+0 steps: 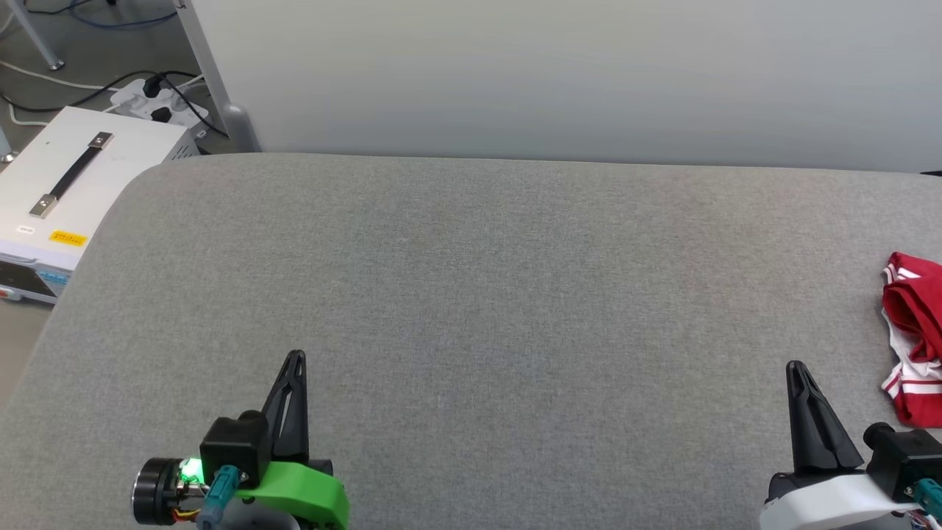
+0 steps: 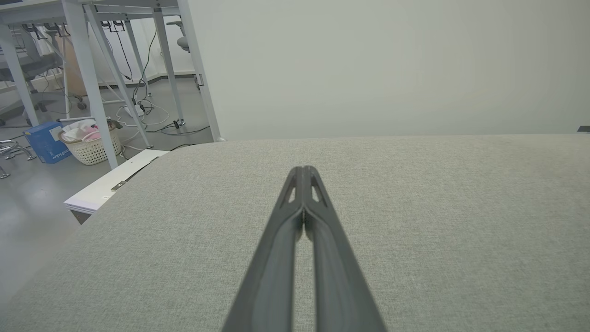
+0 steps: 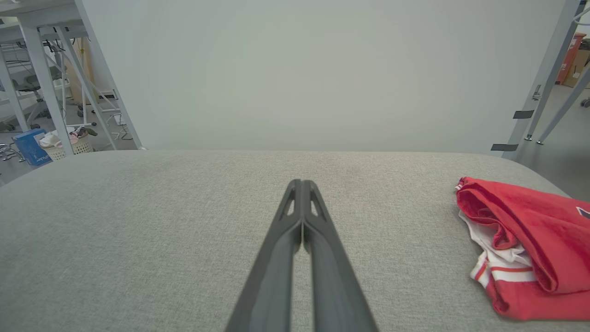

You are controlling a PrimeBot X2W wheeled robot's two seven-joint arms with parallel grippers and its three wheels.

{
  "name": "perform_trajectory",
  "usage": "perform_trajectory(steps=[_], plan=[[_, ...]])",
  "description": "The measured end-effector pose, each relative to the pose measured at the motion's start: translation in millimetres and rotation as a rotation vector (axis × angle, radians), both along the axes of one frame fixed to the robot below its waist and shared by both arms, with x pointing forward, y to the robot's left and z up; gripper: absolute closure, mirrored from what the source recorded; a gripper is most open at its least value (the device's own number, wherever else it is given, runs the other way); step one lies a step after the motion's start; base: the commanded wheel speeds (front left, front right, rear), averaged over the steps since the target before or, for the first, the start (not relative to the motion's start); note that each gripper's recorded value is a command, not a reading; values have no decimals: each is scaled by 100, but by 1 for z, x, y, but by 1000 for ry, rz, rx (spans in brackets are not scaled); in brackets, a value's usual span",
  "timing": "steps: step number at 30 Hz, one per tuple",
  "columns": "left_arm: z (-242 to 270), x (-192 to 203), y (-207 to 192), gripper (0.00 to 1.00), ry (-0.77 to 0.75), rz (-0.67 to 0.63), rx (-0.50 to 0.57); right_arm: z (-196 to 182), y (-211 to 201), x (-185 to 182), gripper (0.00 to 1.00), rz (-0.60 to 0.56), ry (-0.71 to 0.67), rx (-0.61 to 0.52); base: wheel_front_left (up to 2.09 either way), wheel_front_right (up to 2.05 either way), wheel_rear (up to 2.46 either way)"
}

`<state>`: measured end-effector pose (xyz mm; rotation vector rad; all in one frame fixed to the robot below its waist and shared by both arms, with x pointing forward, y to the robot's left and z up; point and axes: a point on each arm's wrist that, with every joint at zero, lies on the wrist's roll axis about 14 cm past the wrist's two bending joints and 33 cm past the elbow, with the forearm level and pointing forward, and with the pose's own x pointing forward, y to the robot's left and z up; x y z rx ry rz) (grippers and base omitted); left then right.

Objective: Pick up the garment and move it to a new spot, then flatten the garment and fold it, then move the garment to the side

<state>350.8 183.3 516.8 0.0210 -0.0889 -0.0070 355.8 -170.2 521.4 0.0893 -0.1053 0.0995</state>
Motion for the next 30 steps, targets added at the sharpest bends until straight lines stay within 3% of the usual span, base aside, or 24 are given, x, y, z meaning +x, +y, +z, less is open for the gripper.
perform_trajectory(steps=[30], plan=[[-1, 4, -3, 100, 36, -3, 1, -2, 3, 2, 100, 9, 37, -40, 0, 0, 0]])
